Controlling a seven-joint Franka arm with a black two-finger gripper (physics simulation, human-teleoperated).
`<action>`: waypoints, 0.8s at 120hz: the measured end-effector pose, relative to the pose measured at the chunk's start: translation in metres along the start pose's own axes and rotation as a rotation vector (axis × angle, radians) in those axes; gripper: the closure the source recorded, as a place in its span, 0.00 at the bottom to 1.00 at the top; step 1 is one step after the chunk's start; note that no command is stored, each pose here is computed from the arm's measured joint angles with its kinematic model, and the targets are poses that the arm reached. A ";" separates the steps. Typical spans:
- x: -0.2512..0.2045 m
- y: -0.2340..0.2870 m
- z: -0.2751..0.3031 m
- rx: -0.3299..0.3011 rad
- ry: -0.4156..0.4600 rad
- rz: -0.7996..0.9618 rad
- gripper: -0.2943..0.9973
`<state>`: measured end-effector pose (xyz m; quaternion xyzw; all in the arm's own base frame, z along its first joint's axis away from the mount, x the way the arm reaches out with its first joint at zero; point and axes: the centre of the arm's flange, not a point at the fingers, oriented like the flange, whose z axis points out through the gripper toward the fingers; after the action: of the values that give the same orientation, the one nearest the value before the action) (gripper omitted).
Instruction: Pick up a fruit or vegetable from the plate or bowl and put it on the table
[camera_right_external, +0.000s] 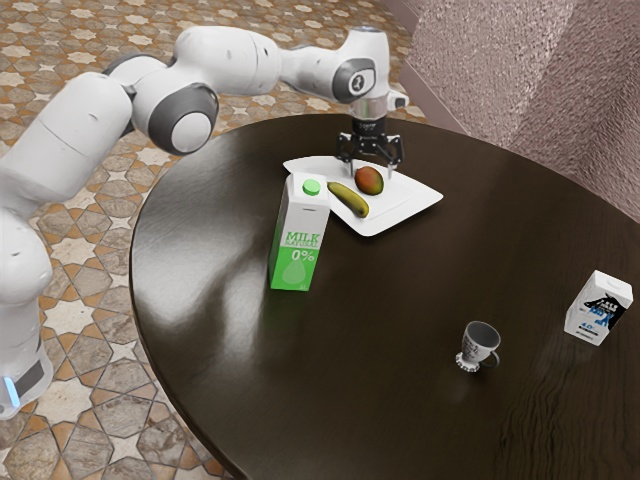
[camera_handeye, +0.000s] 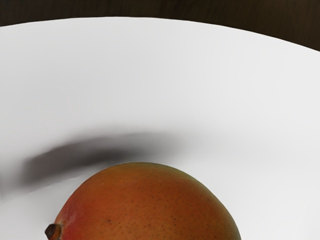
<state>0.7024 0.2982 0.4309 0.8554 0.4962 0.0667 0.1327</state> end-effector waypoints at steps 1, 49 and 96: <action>0.000 0.000 0.000 0.000 0.000 0.000 0.23; -0.004 0.002 0.000 -0.013 -0.009 0.003 0.23; -0.003 -0.006 0.010 -0.027 -0.040 -0.024 0.23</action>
<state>0.6984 0.2965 0.4200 0.8486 0.5029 0.0545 0.1549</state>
